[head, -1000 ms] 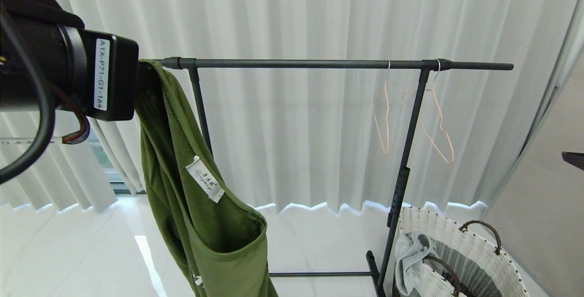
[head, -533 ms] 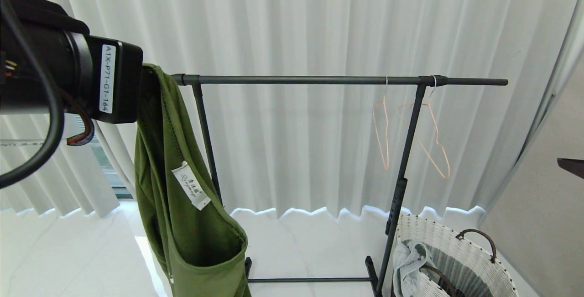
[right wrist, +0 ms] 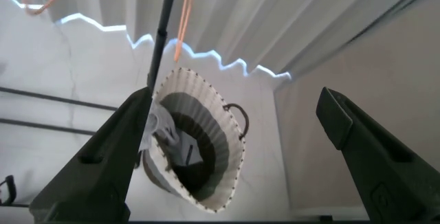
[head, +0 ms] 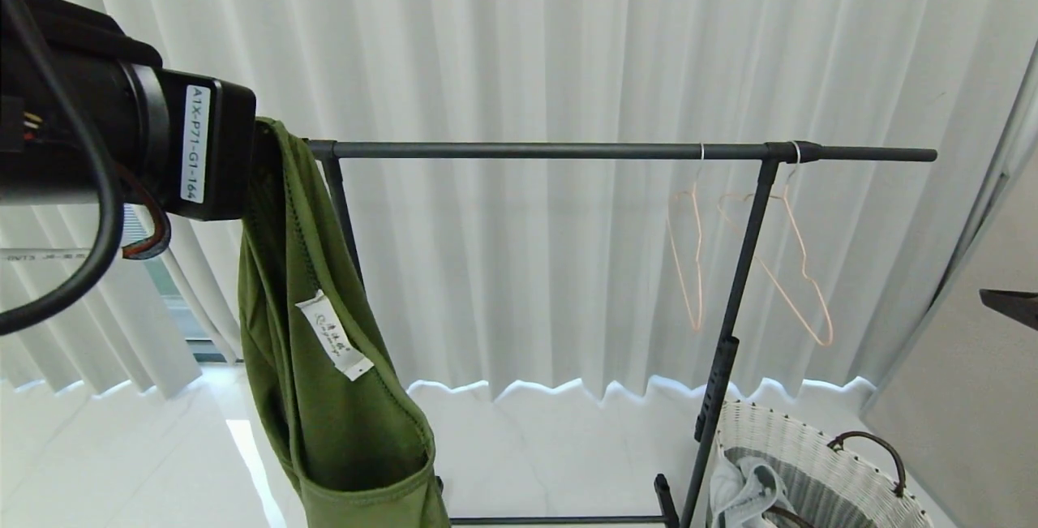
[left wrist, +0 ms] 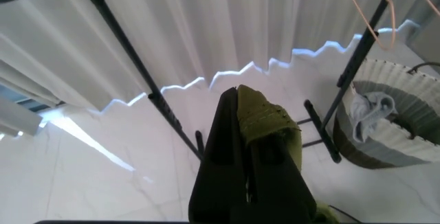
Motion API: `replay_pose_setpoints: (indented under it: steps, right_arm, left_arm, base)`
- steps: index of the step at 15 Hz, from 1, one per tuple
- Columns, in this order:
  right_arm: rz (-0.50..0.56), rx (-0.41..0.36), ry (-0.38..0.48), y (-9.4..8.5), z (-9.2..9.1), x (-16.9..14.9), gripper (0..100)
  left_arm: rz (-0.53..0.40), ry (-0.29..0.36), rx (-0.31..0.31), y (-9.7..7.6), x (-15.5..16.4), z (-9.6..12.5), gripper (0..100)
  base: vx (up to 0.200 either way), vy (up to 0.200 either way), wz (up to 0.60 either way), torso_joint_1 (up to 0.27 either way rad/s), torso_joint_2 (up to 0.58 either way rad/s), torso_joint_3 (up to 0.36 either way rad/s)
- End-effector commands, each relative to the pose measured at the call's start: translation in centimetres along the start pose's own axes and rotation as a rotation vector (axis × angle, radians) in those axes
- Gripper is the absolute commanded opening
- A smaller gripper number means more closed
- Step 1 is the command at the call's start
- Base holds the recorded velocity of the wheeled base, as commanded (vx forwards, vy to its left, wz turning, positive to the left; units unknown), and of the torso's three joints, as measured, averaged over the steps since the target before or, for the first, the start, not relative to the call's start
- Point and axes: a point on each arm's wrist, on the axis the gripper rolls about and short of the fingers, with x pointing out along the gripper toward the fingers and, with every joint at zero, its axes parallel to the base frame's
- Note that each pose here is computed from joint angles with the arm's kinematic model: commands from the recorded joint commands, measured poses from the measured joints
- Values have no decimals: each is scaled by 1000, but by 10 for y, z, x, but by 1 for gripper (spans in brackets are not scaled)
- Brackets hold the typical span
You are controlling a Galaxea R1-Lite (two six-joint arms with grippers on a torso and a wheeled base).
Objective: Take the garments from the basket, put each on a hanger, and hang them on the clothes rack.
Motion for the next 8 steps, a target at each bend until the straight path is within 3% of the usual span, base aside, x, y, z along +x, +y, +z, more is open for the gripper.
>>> replay_pose_setpoints:
  steps: [1, 8]
  right_arm:
    - [7, 2, 16, 0, -1, 6, 100]
    - [27, 67, 84, 1, -4, 28, 100]
  left_arm:
    - [1, 5, 2, -1, 2, -1, 0]
    - [7, 26, 8, -3, 10, -8, 0]
  base:
    - [200, 0, 0, 2, -2, 2]
    - [200, 0, 0, 2, 6, 2]
